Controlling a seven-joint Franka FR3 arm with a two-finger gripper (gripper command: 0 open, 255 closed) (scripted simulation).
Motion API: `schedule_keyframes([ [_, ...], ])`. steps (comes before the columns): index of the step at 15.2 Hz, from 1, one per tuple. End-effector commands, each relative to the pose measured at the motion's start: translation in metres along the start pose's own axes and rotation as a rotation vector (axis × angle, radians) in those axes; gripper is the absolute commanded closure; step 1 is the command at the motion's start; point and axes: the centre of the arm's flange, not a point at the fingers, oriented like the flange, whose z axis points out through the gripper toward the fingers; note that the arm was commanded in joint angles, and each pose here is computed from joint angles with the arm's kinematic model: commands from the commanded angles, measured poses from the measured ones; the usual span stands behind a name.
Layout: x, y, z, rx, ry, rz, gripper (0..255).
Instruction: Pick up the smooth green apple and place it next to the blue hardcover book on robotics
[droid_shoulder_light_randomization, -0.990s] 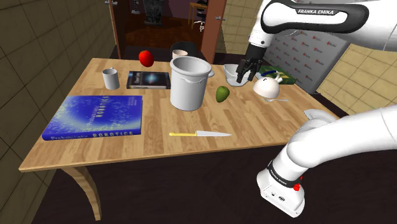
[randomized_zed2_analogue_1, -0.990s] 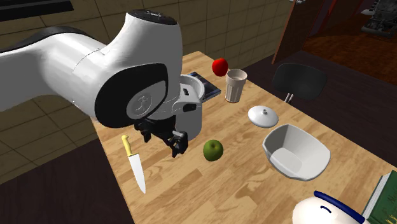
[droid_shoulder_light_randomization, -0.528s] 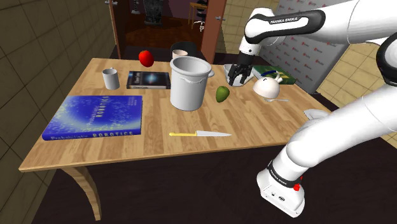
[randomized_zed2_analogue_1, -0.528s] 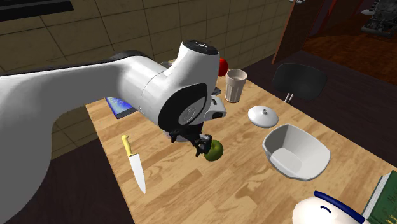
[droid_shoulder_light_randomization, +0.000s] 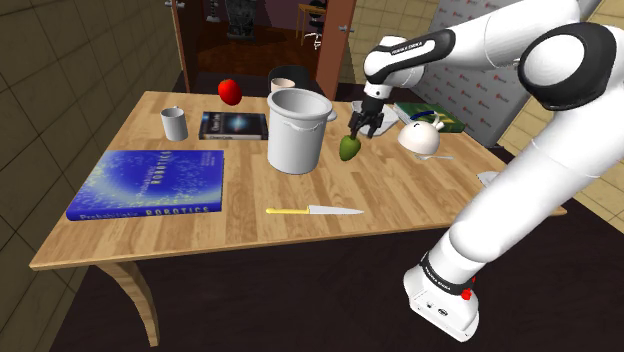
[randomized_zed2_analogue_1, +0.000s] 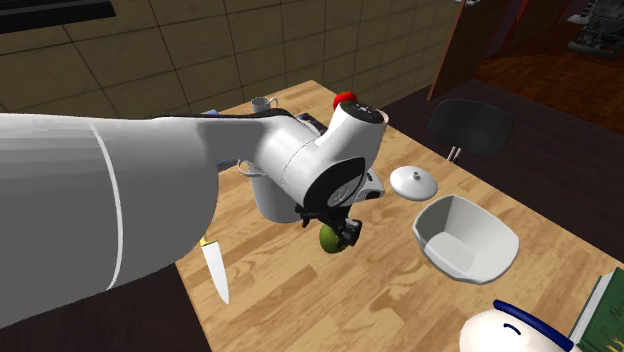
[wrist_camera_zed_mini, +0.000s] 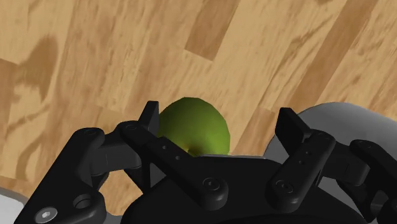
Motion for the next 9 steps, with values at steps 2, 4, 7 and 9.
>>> schedule_keyframes([
  [2, 0.026, 0.019, 0.020, 0.002, -0.001, 0.018, 0],
  [4, 0.026, 0.019, 0.031, 0.002, -0.001, 0.018, 0],
  [7, 0.026, 0.019, 0.047, 0.002, -0.001, 0.018, 0],
  [9, 0.026, 0.019, 0.057, 0.002, -0.001, 0.018, 0],
])
